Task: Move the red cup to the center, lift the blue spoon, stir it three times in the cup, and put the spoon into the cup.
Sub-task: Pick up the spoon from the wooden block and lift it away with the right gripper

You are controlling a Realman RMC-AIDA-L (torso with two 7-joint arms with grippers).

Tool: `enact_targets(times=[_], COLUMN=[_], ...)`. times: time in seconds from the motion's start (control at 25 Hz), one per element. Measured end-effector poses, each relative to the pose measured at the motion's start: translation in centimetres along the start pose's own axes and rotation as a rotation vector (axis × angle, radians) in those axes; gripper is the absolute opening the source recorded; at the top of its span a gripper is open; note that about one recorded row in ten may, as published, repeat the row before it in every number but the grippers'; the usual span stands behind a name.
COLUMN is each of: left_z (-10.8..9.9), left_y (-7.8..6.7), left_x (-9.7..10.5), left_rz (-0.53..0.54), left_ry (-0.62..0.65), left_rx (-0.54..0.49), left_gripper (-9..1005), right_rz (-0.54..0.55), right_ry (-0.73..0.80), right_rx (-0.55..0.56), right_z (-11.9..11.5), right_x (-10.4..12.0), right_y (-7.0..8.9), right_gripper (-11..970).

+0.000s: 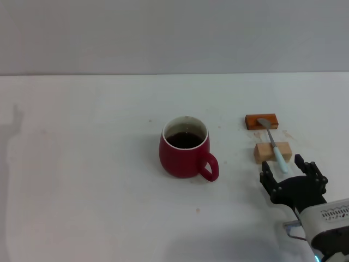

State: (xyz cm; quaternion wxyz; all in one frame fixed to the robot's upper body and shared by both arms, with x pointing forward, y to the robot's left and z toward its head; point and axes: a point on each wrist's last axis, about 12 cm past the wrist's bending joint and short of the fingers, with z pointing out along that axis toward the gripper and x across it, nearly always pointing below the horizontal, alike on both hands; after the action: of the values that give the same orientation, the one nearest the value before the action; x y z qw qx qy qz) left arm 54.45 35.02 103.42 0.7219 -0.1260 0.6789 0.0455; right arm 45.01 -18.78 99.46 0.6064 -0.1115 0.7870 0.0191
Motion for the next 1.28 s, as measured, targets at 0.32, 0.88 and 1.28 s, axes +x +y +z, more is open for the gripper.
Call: enact_targets(times=[0.32, 0.88, 1.28], left_z=[0.2, 0.3, 0.4], left_y=[0.0, 0.1, 0.2], left_x=[-0.2, -0.2, -0.3], left_rz=[-0.006, -0.006, -0.009], left_ry=[-0.007, -0.008, -0.012], left_rx=[-0.006, -0.018, -0.022], left_gripper=[840, 840, 841], right_rz=[-0.003, -0.006, -0.008], right_ry=[0.011, 0.013, 0.022], right_rx=[0.001, -0.005, -0.011], right_z=[0.7, 1.3, 1.3], right_x=[-0.1, -0.3, -0.1], right_y=[-0.3, -0.6, -0.5], right_gripper=[717, 658, 496])
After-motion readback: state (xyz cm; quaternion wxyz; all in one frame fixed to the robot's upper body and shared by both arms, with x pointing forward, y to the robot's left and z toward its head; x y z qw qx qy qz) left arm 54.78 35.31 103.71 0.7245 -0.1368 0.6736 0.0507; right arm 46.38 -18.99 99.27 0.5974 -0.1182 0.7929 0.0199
